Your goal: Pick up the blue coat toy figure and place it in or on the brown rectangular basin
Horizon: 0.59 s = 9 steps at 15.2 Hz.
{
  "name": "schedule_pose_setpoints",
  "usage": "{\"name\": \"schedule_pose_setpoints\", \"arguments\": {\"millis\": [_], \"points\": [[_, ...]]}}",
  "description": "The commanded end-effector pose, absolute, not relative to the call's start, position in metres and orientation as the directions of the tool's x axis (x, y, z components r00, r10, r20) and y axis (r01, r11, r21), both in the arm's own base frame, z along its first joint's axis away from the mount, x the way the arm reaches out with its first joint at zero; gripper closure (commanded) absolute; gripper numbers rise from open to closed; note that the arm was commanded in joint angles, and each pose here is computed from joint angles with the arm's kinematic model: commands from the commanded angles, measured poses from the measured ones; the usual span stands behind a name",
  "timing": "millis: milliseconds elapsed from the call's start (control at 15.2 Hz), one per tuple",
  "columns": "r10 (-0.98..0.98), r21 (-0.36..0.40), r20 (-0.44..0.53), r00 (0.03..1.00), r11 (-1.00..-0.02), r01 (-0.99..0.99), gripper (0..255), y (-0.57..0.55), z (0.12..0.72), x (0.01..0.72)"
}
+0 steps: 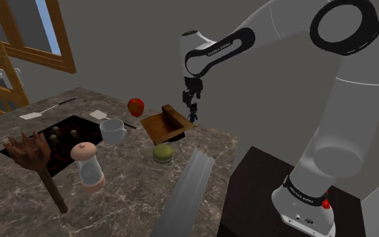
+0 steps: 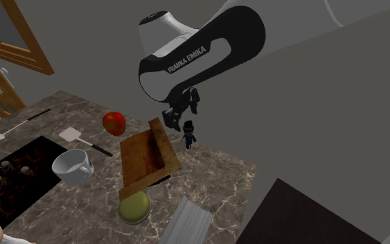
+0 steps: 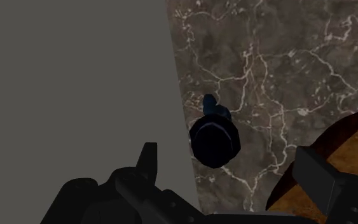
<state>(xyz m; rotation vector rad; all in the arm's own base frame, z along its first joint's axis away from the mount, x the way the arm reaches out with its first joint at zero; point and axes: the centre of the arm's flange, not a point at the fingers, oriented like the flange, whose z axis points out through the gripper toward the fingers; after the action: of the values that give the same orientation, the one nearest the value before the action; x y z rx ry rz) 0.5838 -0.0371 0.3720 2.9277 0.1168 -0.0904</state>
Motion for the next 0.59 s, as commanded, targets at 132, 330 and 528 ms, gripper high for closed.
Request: {"name": "schedule_pose_setpoints", "arguments": {"millis": [132, 330, 528], "points": [[0.077, 0.21, -0.07, 0.995, -0.974, 0.09, 0, -0.042, 0.344, 0.596], [0.077, 0.21, -0.07, 0.995, -0.974, 0.09, 0, -0.045, 0.329, 0.595], [0.077, 0.21, -0.07, 0.995, -0.974, 0.09, 0, -0.047, 0.321, 0.595]]}}
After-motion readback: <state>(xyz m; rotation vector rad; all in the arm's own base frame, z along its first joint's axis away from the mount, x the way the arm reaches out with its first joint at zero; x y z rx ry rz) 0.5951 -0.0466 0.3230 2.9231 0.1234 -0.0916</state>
